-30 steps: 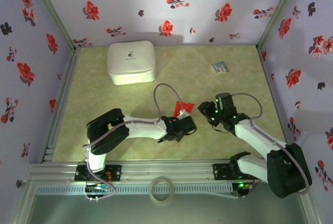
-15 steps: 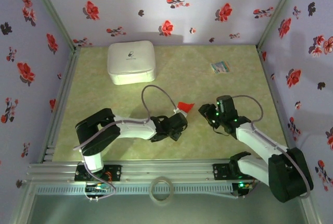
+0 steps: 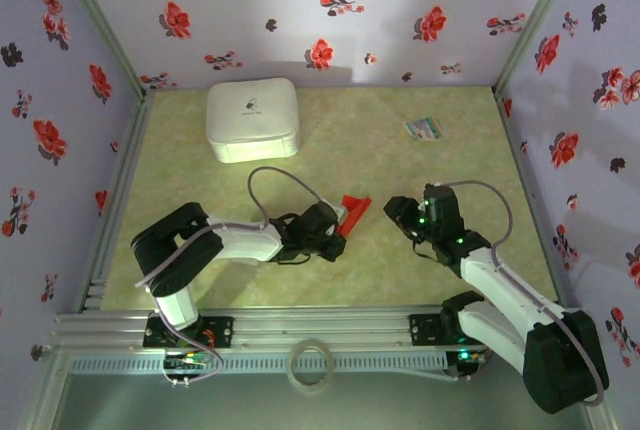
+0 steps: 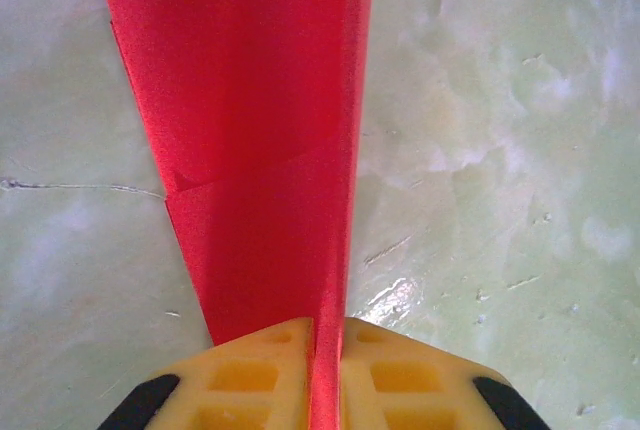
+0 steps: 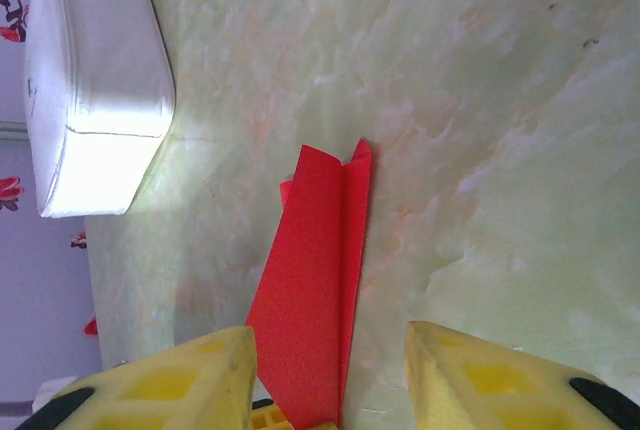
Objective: Fold a paper plane with a square sheet of paper (pick it up from the middle)
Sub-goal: Fold the wing for the fifth time at the center of the table.
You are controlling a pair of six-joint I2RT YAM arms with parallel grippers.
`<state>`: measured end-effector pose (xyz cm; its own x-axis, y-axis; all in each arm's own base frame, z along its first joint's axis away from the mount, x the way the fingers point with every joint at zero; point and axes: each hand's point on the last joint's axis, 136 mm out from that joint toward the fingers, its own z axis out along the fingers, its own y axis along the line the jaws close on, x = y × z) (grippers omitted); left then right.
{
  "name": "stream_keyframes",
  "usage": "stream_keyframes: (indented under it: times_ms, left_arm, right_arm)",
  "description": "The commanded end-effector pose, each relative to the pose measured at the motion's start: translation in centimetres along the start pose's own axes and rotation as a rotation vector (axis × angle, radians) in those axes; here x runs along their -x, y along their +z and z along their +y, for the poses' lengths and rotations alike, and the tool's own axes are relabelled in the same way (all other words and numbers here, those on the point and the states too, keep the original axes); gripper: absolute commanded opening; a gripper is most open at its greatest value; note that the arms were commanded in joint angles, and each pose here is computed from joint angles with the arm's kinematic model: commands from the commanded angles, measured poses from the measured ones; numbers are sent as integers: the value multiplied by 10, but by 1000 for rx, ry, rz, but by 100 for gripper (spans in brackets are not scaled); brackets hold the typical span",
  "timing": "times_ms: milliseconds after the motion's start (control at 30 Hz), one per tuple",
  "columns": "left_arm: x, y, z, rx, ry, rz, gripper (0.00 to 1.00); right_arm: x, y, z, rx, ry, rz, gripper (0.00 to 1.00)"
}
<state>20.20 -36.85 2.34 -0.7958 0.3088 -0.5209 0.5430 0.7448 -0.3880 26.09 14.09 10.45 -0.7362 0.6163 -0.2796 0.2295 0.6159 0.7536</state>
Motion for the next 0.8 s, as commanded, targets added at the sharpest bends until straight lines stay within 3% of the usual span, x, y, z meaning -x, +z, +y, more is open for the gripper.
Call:
stream_keyframes:
  times_ms: [0, 433, 767]
  left_arm:
    - [-6, 1, -5, -63, -48, 30, 13]
    - [-8, 2, -2, -103, -103, 32, 12]
    - [-6, 4, 0, -158, -154, 25, 11]
  right_arm:
    - [3, -1, 0, 6, -20, -17, 45]
    - [-1, 5, -5, -19, -5, 18, 44]
    - [-10, 8, 13, 80, -31, 78, 44]
